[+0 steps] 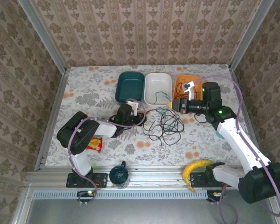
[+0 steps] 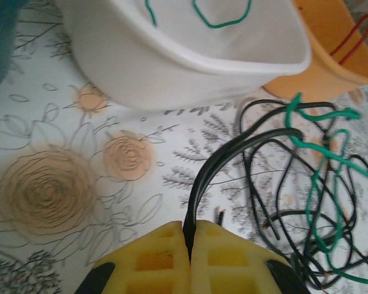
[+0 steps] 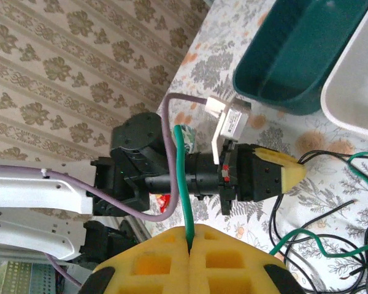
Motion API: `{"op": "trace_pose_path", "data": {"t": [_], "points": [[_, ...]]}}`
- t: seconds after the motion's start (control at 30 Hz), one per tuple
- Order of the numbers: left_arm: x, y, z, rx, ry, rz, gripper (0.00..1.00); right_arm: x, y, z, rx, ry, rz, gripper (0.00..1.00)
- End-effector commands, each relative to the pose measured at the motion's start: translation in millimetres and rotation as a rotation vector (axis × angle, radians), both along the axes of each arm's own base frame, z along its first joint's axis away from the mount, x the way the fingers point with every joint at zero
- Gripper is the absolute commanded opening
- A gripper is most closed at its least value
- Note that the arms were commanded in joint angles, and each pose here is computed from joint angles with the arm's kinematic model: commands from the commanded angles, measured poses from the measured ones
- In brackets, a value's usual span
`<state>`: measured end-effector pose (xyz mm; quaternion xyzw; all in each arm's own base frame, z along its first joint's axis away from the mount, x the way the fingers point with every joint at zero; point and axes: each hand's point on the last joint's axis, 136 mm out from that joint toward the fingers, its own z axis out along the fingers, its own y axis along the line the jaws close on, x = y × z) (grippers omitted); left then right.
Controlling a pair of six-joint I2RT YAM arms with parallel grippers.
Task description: Untangle the cables
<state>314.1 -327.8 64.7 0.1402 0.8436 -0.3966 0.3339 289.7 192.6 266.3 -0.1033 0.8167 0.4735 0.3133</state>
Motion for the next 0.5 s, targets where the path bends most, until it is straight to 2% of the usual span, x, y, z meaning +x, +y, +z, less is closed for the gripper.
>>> {"op": "trace_pose_path", "data": {"t": [0.0,0.23,0.47], "points": [[-12,-16,22,-0.062,-0.053,-0.095,0.0,5,10,-14,-0.013,0.008,0.02,0.05],[-15,-23,23,-0.07,-0.046,-0.131,0.0,11,25,-36,-0.057,0.057,0.056,0.05],[-4,-12,19,-0.061,-0.041,-0.056,0.0,-3,30,-40,-0.094,0.098,0.107,0.05]]}}
